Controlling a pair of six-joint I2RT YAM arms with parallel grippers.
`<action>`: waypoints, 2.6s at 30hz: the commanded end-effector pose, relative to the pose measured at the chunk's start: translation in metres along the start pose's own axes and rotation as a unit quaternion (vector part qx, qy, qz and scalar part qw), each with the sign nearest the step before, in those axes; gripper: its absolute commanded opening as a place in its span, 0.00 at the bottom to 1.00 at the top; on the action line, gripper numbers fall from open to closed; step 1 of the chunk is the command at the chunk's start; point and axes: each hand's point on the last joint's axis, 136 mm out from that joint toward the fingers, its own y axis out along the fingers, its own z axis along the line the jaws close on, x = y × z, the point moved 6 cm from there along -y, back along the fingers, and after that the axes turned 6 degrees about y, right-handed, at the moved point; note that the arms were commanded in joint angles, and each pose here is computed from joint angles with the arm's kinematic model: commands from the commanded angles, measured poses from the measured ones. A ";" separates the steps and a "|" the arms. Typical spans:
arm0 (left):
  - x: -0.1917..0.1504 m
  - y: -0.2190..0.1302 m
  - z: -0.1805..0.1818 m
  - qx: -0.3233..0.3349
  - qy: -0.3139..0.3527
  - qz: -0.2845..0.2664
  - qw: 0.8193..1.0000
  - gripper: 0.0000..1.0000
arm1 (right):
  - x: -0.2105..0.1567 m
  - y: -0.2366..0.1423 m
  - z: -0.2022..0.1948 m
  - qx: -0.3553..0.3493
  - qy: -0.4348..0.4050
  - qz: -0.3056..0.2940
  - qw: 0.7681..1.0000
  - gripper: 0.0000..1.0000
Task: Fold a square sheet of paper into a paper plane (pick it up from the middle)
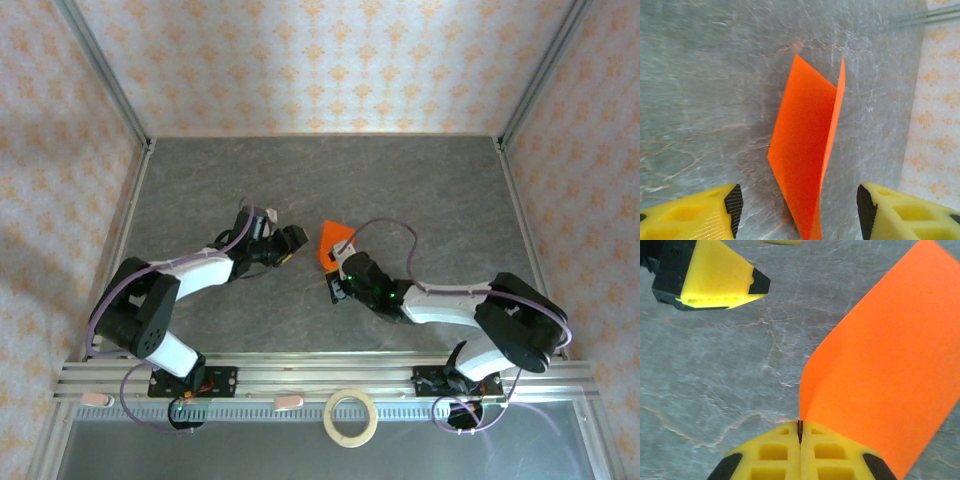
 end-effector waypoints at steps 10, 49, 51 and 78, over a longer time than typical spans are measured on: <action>0.011 -0.011 -0.021 -0.037 0.034 -0.026 0.998 0.49 | 0.012 -0.006 0.000 0.141 0.131 0.045 0.980 0.03; -0.025 0.104 0.018 0.071 0.116 0.161 0.977 0.10 | -0.016 0.007 -0.012 0.125 0.165 0.116 0.972 0.01; -0.027 0.105 0.022 0.078 0.117 0.165 0.976 0.08 | -0.016 0.009 -0.017 0.105 0.166 0.118 0.973 0.01; -0.027 0.095 0.018 0.073 0.110 0.153 0.979 0.08 | -0.015 0.013 -0.034 0.035 0.174 0.188 0.966 0.02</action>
